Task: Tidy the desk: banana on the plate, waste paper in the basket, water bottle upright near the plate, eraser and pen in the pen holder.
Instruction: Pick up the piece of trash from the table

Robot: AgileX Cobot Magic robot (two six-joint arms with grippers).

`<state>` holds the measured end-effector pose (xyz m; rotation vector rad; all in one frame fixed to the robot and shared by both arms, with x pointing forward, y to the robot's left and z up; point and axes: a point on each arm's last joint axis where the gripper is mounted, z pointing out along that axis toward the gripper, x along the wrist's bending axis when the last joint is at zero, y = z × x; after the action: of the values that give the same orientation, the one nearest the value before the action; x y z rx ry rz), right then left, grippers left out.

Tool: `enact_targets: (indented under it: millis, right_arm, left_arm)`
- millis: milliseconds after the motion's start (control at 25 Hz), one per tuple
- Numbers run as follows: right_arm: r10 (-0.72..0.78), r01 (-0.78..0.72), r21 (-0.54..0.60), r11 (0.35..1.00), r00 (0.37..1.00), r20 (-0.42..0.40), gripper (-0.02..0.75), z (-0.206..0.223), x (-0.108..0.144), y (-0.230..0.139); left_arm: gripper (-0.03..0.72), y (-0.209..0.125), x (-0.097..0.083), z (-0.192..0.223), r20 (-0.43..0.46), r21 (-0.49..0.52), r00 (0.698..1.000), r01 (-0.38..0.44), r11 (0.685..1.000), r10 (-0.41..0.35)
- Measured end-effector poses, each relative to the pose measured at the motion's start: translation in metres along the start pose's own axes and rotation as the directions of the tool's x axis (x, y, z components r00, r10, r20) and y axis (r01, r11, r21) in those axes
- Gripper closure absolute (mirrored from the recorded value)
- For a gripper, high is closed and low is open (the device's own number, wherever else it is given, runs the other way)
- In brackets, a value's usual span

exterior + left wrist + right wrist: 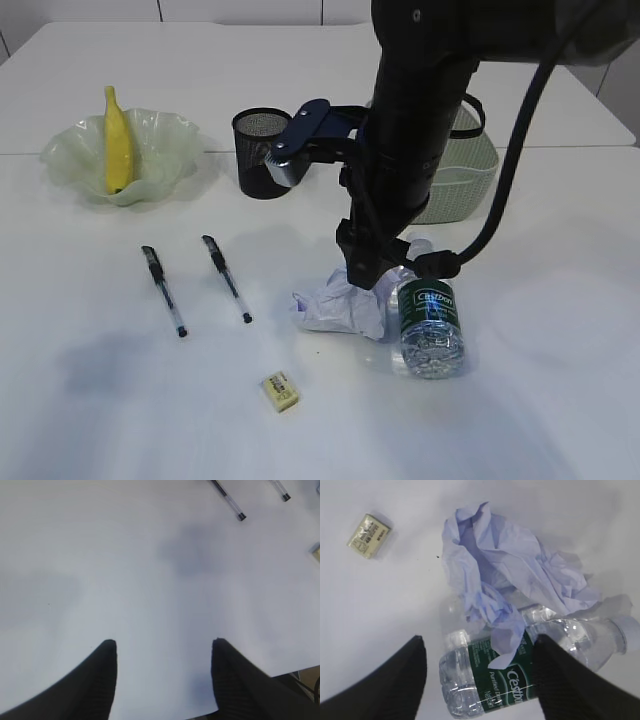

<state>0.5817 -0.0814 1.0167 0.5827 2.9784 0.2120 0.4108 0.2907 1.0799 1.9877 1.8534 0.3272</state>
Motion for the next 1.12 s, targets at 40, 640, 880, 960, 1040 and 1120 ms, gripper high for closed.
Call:
enact_targets:
  millis: [40, 640, 880, 960, 1040, 1120]
  right_arm:
    - [0.000, 0.000, 0.000, 1.000, 1.000, 0.000, 0.219, 0.000, 0.000, 0.000]
    - [-0.009, 0.009, -0.016, 1.000, 1.000, 0.013, 0.183, 0.027, -0.007, 0.007]
    - [-0.007, 0.007, -0.001, 1.000, 1.000, 0.000, 0.183, 0.038, -0.007, 0.008]
    - [-0.007, 0.007, 0.010, 1.000, 1.000, -0.007, 0.183, 0.043, -0.008, 0.008]
    - [-0.002, 0.003, 0.017, 1.000, 1.000, -0.021, 0.183, 0.050, -0.007, 0.008]
    - [0.007, -0.006, 0.016, 1.000, 0.999, -0.039, 0.183, 0.055, -0.006, 0.009]
  left_arm:
    - [0.257, 0.000, 0.000, 0.000, 0.000, 0.000, 1.000, 0.000, 1.000, 0.000]
    - [0.257, 0.000, 0.000, 0.000, 0.000, 0.002, 1.000, 0.000, 1.000, 0.000]
    - [0.257, 0.000, 0.000, 0.000, 0.000, 0.002, 1.000, 0.000, 1.000, 0.000]
    - [0.257, 0.000, 0.000, 0.000, 0.000, 0.002, 1.000, 0.000, 1.000, 0.000]
    - [0.257, 0.000, 0.000, 0.000, 0.000, 0.002, 1.000, 0.000, 1.000, 0.000]
    - [0.257, 0.000, 0.000, 0.000, 0.000, 0.002, 1.000, 0.000, 1.000, 0.000]
